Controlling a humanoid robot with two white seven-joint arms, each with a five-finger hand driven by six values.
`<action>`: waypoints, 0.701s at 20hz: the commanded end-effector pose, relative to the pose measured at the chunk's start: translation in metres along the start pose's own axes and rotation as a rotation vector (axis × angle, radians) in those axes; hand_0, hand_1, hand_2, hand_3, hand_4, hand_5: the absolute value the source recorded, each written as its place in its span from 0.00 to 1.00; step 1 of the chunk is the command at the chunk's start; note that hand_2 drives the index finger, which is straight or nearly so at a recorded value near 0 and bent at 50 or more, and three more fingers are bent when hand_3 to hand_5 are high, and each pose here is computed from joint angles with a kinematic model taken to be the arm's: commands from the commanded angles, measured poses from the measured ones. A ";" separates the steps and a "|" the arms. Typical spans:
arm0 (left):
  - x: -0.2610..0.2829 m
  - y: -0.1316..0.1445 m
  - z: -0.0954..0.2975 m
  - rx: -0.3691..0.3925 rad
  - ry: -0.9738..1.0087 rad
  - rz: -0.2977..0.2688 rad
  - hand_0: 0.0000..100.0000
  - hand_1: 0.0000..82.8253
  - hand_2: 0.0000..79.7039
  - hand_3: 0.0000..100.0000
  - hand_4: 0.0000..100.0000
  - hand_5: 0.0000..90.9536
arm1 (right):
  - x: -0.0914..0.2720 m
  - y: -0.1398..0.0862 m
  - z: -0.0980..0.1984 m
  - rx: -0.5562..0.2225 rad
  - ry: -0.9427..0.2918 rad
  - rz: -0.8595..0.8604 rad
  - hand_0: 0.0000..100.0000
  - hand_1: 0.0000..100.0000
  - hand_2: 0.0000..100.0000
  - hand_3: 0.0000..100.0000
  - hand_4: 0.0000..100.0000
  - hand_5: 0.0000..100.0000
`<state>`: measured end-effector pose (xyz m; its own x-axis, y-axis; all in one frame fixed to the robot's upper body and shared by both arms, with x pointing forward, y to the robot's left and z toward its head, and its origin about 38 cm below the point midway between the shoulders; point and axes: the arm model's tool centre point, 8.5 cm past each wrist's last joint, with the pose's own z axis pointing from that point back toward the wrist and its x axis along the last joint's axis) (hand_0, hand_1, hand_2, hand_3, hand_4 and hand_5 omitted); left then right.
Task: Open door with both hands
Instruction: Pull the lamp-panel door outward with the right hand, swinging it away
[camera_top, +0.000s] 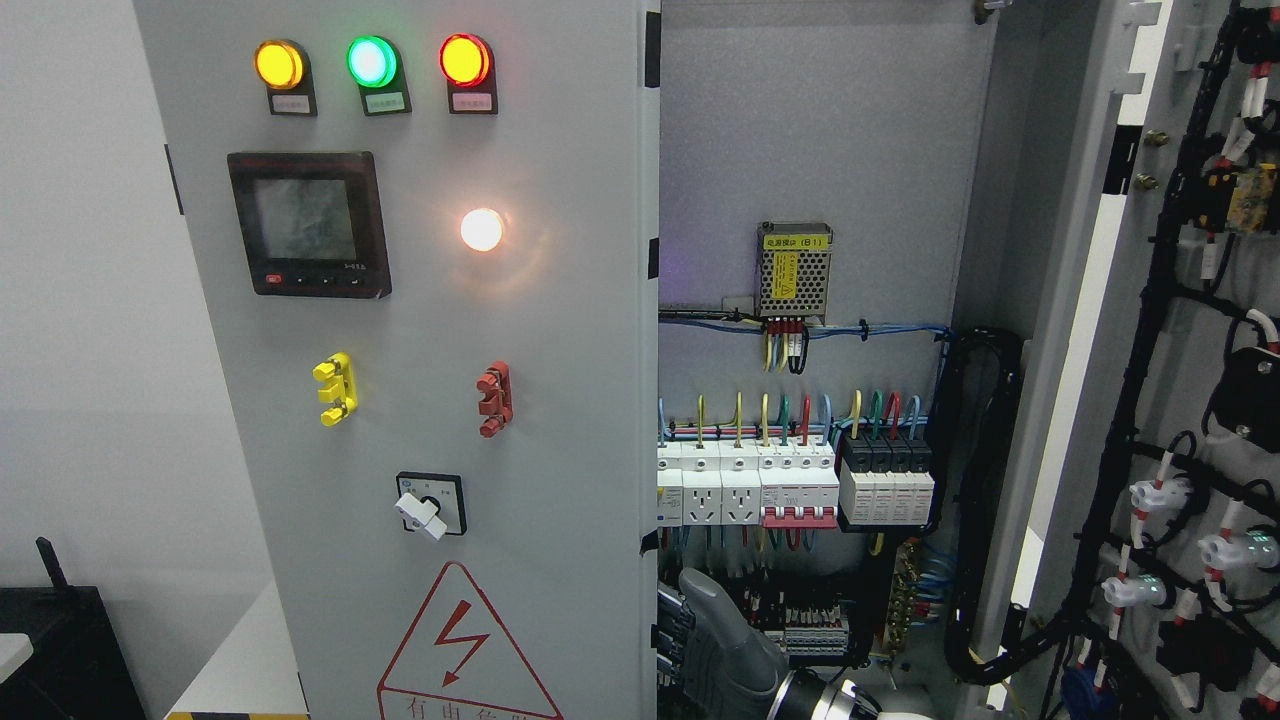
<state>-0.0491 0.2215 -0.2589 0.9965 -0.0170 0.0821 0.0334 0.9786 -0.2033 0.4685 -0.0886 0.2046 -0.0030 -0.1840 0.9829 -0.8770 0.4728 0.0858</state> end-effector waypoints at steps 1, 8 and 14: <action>0.005 0.001 -0.001 0.001 -0.013 -0.004 0.00 0.00 0.00 0.00 0.03 0.00 | 0.006 0.016 -0.003 0.046 -0.024 0.001 0.11 0.00 0.00 0.00 0.00 0.00; 0.005 0.001 -0.001 0.001 -0.013 -0.004 0.00 0.00 0.00 0.00 0.03 0.00 | 0.007 0.031 -0.002 0.078 -0.047 0.002 0.11 0.00 0.00 0.00 0.00 0.00; 0.005 0.001 -0.001 0.001 -0.013 -0.004 0.00 0.00 0.00 0.00 0.03 0.00 | 0.004 0.048 -0.002 0.115 -0.054 -0.001 0.11 0.00 0.00 0.00 0.00 0.00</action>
<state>-0.0490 0.2215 -0.2589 0.9965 -0.0170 0.0822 0.0334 0.9785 -0.2033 0.4458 -0.0769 0.2045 -0.0023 -0.2120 0.9773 -0.9047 0.4169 0.0884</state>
